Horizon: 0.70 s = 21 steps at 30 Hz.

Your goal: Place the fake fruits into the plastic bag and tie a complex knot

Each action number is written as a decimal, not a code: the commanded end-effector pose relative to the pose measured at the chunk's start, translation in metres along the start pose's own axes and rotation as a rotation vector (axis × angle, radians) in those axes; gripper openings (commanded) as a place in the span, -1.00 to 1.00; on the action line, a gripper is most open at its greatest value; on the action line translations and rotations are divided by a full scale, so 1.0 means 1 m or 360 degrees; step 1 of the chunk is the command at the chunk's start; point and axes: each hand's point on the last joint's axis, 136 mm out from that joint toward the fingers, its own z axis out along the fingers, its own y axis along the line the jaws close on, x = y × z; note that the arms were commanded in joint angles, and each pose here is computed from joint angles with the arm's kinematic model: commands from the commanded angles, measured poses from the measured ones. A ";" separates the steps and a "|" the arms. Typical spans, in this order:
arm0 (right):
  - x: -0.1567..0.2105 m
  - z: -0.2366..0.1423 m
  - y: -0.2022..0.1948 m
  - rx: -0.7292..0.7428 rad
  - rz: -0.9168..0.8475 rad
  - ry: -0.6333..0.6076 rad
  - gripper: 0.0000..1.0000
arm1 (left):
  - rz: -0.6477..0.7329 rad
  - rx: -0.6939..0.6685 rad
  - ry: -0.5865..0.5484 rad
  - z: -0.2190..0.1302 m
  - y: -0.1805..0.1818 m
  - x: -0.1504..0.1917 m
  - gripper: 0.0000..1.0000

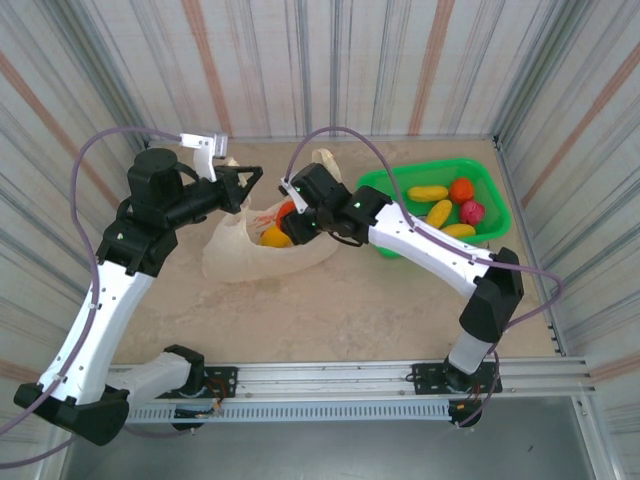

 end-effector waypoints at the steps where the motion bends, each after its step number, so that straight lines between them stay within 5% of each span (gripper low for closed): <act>1: 0.006 -0.001 -0.002 0.0027 -0.0032 0.0059 0.48 | 0.0048 0.0000 -0.0025 -0.003 -0.003 -0.005 -0.97; 4: 0.004 -0.002 -0.003 0.0026 -0.0034 0.0045 0.62 | 0.0046 0.0008 -0.0021 -0.002 -0.004 -0.005 -0.98; 11: -0.013 -0.024 -0.002 -0.0006 -0.0025 -0.0063 0.56 | 0.0045 0.0002 -0.0004 0.001 -0.002 -0.004 -0.98; 21: -0.061 -0.118 0.020 -0.0448 0.0047 -0.0498 0.35 | 0.0048 0.0001 0.0032 0.009 -0.002 -0.003 -0.97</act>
